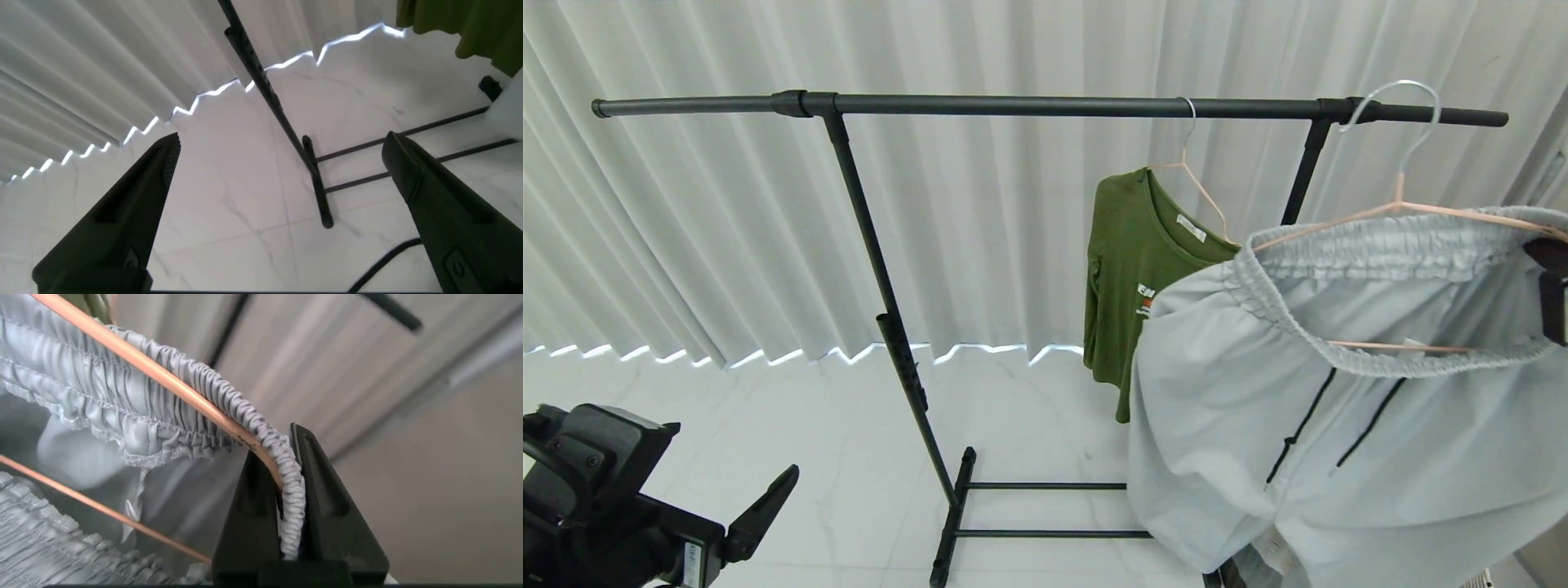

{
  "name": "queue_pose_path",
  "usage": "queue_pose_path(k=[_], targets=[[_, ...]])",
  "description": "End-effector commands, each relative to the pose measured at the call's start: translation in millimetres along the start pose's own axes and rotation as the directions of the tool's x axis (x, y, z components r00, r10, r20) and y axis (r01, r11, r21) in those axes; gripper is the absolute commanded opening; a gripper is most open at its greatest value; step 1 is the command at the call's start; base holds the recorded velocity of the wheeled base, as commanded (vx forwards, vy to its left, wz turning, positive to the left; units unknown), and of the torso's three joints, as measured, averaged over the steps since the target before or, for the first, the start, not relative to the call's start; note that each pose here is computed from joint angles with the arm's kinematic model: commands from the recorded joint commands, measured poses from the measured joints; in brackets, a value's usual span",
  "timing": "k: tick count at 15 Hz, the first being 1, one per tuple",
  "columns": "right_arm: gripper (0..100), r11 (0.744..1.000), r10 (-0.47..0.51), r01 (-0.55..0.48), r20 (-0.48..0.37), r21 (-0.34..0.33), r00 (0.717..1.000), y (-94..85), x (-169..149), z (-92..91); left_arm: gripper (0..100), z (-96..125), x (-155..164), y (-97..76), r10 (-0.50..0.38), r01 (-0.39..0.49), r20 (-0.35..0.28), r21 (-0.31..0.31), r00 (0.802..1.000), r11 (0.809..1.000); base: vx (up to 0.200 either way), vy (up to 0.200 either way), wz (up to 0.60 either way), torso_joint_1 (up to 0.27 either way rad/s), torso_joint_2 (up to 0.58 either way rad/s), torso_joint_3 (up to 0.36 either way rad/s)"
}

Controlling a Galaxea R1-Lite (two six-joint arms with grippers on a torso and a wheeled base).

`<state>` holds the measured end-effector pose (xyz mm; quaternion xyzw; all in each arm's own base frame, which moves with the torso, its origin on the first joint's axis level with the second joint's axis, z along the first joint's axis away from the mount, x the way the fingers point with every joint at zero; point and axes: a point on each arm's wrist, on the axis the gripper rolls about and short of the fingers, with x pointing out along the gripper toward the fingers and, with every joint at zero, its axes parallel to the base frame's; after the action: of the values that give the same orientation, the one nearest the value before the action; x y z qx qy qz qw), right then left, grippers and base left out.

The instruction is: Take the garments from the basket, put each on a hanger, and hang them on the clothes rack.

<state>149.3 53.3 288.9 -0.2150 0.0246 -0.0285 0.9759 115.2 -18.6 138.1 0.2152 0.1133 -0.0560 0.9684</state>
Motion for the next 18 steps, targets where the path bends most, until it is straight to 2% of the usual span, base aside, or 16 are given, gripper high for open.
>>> queue_pose_path(k=[1, 6, 12, 16, 18], targets=[[0, 0.995, -0.101, 0.102, -0.032, 0.008, 0.994, -28.5, -37.9, -15.8, 100, -0.3, 1.0, -0.2, -0.001, 0.001, -0.005, 0.001, 1.0, 1.0, 0.0, 0.0, 0.0, 0.0, 0.0, 0.0], [0, 0.956, -0.291, 0.294, -0.158, -0.008, 0.943, -54.0, -71.8, -33.9, 100, -0.8, 1.2, -0.5, -0.004, 0.004, -0.008, 0.003, 1.0, 1.0, 0.0, 0.0, 0.0, 0.0, 0.0, 0.0], [0, 0.907, -0.41, 0.421, -0.213, 0.006, 0.887, -65.6, -70.0, -33.6, 100, 1.1, 1.1, 0.3, 0.0, 0.0, 0.001, 0.002, 1.0, 1.0, 0.0, 0.0, 0.0, 0.0, 0.0, 0.0], [0, 0.904, -0.414, 0.428, -0.211, 0.022, 0.885, -66.7, -69.3, -31.9, 100, 3.8, 1.9, 1.4, 0.005, -0.005, 0.009, 0.01, 1.0, 1.0, 0.0, 0.0, 0.0, 0.0, 0.0, 0.0], [0, 0.905, -0.412, 0.426, -0.215, 0.02, 0.885, -66.7, -69.0, -32.0, 100, 8.1, 3.4, 3.5, 0.021, -0.022, 0.016, 0.041, 1.0, 0.999, 0.0, 0.1, 0.0, 0.001, 0.0, 0.001]])
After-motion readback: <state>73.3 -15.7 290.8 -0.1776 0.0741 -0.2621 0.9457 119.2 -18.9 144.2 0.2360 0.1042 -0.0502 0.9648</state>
